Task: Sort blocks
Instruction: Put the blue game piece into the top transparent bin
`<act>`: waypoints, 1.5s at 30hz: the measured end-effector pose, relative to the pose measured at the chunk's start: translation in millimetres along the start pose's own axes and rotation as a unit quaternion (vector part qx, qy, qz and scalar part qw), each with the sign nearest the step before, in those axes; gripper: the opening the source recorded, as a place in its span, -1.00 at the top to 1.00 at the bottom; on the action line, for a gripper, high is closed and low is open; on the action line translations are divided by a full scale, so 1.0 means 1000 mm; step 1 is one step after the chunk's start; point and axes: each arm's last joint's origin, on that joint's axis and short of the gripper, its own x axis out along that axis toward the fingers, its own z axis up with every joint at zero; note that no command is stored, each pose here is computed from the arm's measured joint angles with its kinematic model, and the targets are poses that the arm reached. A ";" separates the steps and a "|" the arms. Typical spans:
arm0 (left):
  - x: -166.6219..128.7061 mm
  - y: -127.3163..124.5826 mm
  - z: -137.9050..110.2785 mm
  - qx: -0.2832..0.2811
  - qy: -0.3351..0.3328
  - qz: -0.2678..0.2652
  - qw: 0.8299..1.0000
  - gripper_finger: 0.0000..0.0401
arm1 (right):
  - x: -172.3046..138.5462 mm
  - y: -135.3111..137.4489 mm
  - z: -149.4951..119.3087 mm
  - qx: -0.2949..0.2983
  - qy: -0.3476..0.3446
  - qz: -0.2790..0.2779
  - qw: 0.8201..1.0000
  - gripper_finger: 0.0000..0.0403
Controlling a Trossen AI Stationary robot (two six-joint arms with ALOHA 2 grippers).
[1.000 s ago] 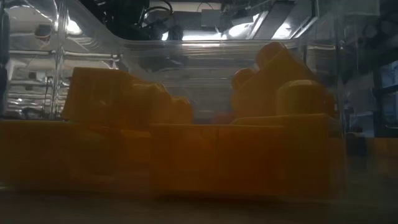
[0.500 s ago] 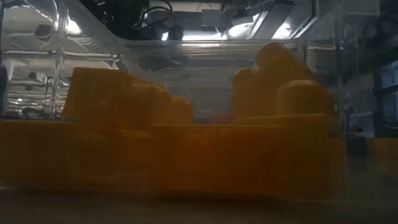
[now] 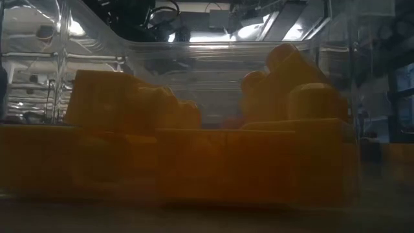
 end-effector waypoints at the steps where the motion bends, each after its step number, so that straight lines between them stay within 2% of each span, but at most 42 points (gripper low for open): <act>1: 0.000 0.000 0.000 0.000 0.000 0.000 1.000 -0.02 | 0.001 0.000 0.000 0.000 0.000 -0.003 1.000 -0.34; 10: 0.000 0.000 0.000 -0.002 0.000 0.000 1.000 -0.02 | 0.013 0.003 0.003 0.000 0.001 -0.012 1.000 0.16; 12: 0.000 0.000 0.000 -0.002 0.000 0.000 1.000 -0.02 | 0.013 0.003 0.003 0.001 -0.003 -0.013 1.000 0.22; 16: 0.000 0.000 0.000 -0.002 0.001 0.000 1.000 -0.02 | 0.013 0.004 0.005 0.009 -0.020 -0.017 1.000 0.20; 21: 0.000 0.000 0.000 -0.003 0.001 0.000 1.000 -0.02 | 0.014 0.004 0.005 0.017 -0.024 -0.021 0.999 -0.01; 24: 0.000 0.000 0.000 -0.003 0.001 0.000 1.000 -0.02 | 0.014 0.004 0.005 0.016 -0.022 -0.019 0.999 -0.08; 31: 0.000 0.000 0.000 -0.003 0.001 0.001 1.000 -0.02 | 0.012 0.006 0.006 -0.027 -0.012 -0.009 1.000 -0.08; 34: 0.000 0.000 0.000 -0.003 0.001 0.001 1.000 -0.02 | 0.011 0.007 0.005 -0.039 0.009 0.012 0.999 -0.08; 45: 0.000 0.000 0.000 -0.003 0.001 0.001 1.000 -0.02 | 0.007 0.006 0.008 -0.035 0.025 0.022 0.999 -0.08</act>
